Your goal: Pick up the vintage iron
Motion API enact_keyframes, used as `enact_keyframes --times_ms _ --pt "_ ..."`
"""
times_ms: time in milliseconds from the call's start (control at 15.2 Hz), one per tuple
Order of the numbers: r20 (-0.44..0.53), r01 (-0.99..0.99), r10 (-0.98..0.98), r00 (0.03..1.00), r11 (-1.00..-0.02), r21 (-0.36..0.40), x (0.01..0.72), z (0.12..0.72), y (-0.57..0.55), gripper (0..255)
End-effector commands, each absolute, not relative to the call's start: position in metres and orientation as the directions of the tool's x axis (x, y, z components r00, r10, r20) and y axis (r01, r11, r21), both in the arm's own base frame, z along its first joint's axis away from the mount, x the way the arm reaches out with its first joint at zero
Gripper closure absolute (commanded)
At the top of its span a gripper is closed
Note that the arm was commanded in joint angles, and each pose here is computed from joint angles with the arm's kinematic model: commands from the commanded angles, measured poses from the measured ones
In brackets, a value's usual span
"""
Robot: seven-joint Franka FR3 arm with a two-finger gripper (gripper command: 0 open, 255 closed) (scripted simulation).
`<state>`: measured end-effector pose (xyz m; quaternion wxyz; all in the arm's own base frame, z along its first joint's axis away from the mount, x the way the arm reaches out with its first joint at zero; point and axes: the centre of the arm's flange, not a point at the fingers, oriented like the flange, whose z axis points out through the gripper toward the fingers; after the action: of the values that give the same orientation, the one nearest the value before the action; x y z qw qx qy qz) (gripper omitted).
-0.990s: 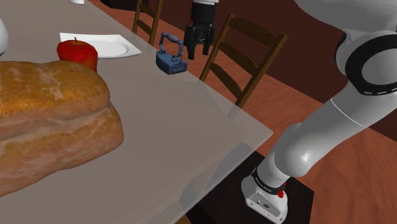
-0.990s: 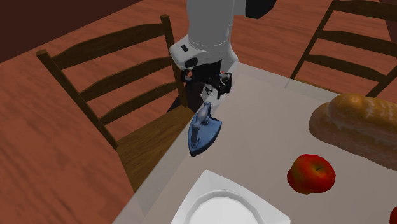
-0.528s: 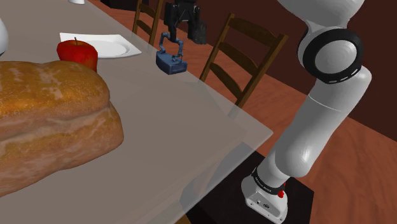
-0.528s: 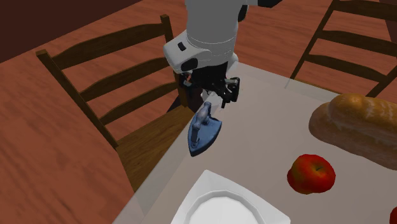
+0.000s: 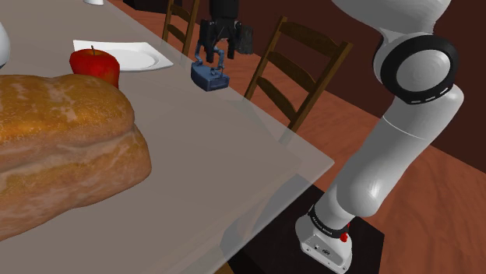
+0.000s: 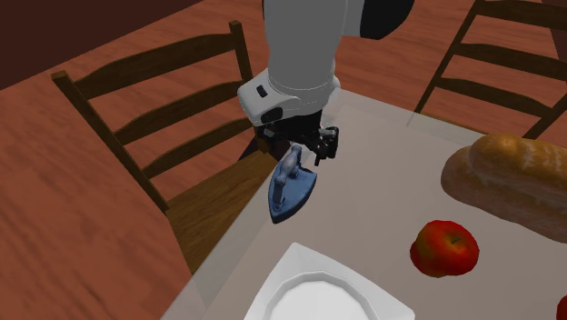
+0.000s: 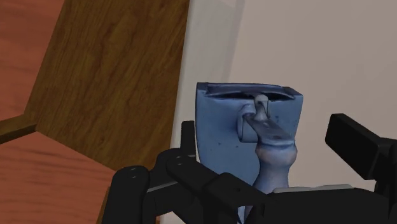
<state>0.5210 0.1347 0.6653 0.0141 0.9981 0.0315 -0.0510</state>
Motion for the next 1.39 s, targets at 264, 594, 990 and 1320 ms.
enact_keyframes --times_ms 264,594,990,1320 --pt "-0.102 0.064 0.061 0.993 -0.998 0.025 0.521 0.664 0.134 255" --pt "-0.102 0.064 0.061 0.993 -0.998 0.025 0.522 0.664 0.135 255" --pt "-0.102 0.064 0.061 0.993 -0.998 0.025 0.522 0.696 0.135 255" --pt "-0.102 0.064 0.061 0.993 -0.998 0.025 0.522 0.722 0.135 255"
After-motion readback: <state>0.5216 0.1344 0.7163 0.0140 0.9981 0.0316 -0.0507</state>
